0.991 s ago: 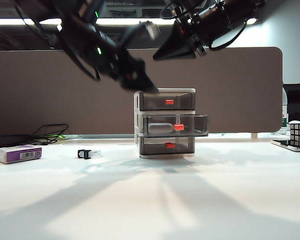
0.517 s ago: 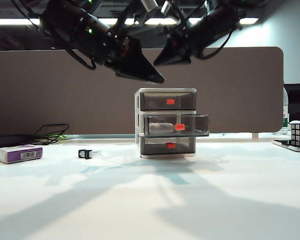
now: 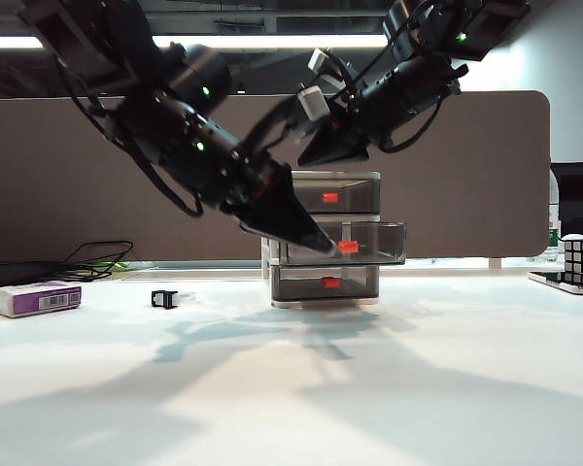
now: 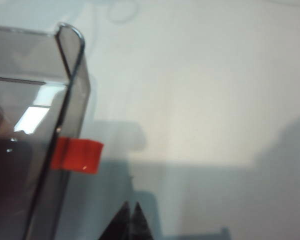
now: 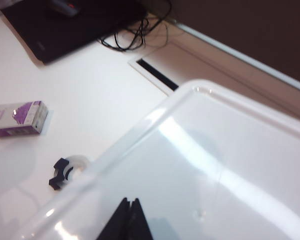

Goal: Open the second layer of the drawer on the table, pick up the earphone case on the table and put it in, and finally close the drawer.

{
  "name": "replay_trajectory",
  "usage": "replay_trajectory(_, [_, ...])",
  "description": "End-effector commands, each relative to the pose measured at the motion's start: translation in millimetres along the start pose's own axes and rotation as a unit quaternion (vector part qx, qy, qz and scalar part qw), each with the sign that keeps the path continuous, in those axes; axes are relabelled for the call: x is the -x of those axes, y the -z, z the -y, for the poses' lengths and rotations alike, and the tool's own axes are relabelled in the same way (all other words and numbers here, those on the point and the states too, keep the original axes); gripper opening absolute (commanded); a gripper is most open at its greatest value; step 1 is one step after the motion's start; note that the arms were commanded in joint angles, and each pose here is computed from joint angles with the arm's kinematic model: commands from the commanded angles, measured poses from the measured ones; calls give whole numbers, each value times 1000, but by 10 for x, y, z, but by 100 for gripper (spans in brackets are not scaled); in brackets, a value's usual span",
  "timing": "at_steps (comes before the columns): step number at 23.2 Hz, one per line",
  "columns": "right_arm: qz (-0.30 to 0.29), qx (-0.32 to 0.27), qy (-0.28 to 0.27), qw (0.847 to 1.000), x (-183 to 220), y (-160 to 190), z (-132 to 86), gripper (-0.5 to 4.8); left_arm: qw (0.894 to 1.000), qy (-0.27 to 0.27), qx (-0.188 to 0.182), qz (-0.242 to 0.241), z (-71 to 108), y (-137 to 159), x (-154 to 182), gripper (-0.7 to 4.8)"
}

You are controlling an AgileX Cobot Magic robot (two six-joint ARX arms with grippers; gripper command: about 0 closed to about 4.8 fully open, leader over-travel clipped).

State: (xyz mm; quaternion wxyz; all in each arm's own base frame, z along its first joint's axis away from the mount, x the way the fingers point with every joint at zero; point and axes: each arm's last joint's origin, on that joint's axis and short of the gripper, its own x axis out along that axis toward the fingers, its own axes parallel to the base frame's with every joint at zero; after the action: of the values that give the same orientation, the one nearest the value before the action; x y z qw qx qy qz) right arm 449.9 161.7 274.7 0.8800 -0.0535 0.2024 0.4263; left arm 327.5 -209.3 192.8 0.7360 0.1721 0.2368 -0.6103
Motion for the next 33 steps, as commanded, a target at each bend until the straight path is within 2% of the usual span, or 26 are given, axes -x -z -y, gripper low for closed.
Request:
replay_trajectory(1, [-7,-5,0,1000,4,5,-5,-5,1000,-15,-20,18,-34,-30,-85,-6])
replay_trajectory(5, [-20,-9,8,1000,-2,34,0,-5,997,-63,-37,29,-79,-69,-161,-6])
replay_trajectory(9, [-33,-12,11,999,-1,61,-3,-5,990,-125,-50,50,-146,-147,-147,-6])
replay_trajectory(12, [-37,-7,10,999,0,70,-5,-5,976,-201,-57,57,-207,-206,-119,-6])
replay_trajectory(15, [-40,-8,9,999,0,75,-6,-5,968,-238,-60,57,-245,-210,-128,-6])
replay_trajectory(19, [-40,-8,9,999,-6,80,-6,-5,959,-276,-45,40,-315,-114,-217,-6])
replay_trajectory(21, [-41,-8,9,999,-6,80,-6,-5,953,-300,-34,29,-342,-66,-259,-6])
replay_trajectory(24, [-42,-9,9,999,-6,84,-4,-5,940,-338,-19,39,-379,-65,-271,-6])
replay_trajectory(26, [-43,-8,9,999,-4,85,-5,-5,940,-338,-23,46,-381,-79,-266,-6])
replay_trajectory(30, [-29,18,-9,999,41,25,-30,-5,962,-269,-23,45,-306,-112,-220,-6])
replay_trajectory(31, [-17,35,-1,999,128,-62,-44,-5,965,-253,-36,52,-267,-178,-154,-6])
replay_trajectory(33, [1,46,15,999,336,-227,-71,-5,962,-261,-50,65,-190,-288,6,-6])
